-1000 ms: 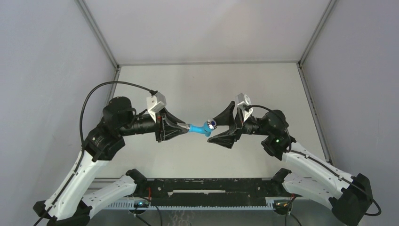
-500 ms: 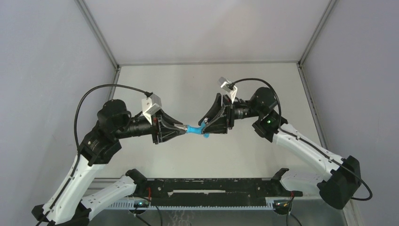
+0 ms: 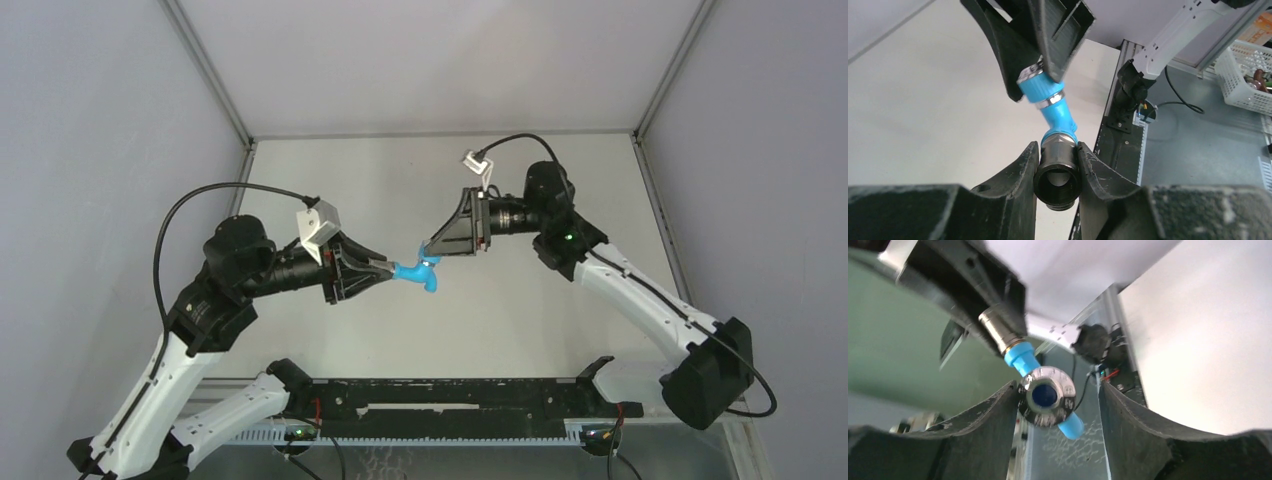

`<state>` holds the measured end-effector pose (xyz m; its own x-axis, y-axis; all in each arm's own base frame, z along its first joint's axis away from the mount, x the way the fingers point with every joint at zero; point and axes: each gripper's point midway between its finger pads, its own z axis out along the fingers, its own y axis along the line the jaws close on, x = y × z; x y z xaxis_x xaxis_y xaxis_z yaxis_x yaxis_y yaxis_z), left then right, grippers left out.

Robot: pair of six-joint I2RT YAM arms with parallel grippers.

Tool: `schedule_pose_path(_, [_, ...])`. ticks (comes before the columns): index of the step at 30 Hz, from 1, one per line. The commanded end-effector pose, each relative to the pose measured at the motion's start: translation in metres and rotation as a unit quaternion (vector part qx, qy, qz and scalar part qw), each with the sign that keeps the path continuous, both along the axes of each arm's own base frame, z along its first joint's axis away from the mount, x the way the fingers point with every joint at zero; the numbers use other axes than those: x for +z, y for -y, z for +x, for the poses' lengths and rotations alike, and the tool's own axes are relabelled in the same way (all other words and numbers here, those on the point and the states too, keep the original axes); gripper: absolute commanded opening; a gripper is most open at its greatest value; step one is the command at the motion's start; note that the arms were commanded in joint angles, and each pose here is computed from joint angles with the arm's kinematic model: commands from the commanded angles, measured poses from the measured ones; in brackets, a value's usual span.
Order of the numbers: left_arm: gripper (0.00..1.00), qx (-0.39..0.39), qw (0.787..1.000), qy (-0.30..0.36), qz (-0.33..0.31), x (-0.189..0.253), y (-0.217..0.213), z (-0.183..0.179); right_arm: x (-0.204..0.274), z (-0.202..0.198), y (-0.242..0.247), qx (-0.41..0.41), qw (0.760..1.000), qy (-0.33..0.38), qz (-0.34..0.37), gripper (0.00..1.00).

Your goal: Install the water faucets

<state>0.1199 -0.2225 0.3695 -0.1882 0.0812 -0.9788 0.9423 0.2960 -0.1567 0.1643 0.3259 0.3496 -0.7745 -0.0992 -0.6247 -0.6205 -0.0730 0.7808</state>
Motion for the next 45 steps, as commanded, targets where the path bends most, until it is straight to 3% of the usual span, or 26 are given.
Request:
schedule_pose_path(1, [0.00,0.007,0.997,0.060,-0.036,0.033,0.000,0.004,-0.001,0.047,0.035,-0.188,0.980,0.053,-0.045,0.73])
schedule_pose_path(4, [0.00,0.032,0.998,0.022,-0.049,0.042,0.002,0.012,0.009,0.051,0.054,-0.243,0.963,0.104,-0.044,0.97])
schedule_pose_path(11, [0.00,0.071,0.985,-0.157,0.028,0.019,0.018,0.038,0.007,0.065,0.099,-0.367,0.903,0.205,-0.089,1.00])
schedule_pose_path(15, [0.00,0.064,0.973,-0.221,0.030,0.010,0.028,0.044,0.012,0.060,0.107,-0.391,0.874,0.276,-0.082,1.00])
schedule_pose_path(17, [0.00,0.052,0.969,-0.239,0.020,0.010,0.033,0.044,0.012,0.051,0.101,-0.390,0.843,0.356,-0.108,1.00])
schedule_pose_path(20, [0.00,0.043,0.964,-0.264,0.010,0.013,0.039,0.046,0.008,0.043,0.090,-0.400,0.777,0.462,-0.152,1.00])
schedule_pose_path(25, [0.00,0.093,0.939,-0.332,-0.002,0.015,0.034,0.059,0.004,0.021,0.071,-0.388,0.705,0.578,-0.137,1.00])
schedule_pose_path(29, [0.00,0.084,0.918,-0.386,-0.043,0.021,0.038,0.059,-0.005,0.007,0.054,-0.364,0.683,0.620,-0.129,1.00])
schedule_pose_path(33, [0.00,0.087,0.913,-0.396,-0.049,0.018,0.039,0.061,-0.011,0.000,0.038,-0.352,0.650,0.656,-0.151,1.00])
schedule_pose_path(36, [0.00,0.083,0.912,-0.400,-0.046,0.015,0.040,0.060,-0.017,0.005,0.031,-0.357,0.599,0.691,-0.192,1.00])
schedule_pose_path(40, [0.00,0.080,0.914,-0.394,-0.047,0.017,0.039,0.059,-0.024,0.027,0.033,-0.397,0.490,0.720,-0.290,1.00])
schedule_pose_path(42, [0.00,0.079,0.915,-0.392,-0.047,0.018,0.039,0.058,-0.024,0.030,0.032,-0.405,0.452,0.733,-0.308,1.00])
schedule_pose_path(45, [0.00,0.080,0.916,-0.390,-0.044,0.016,0.037,0.057,-0.022,0.029,0.028,-0.411,0.448,0.735,-0.301,0.94])
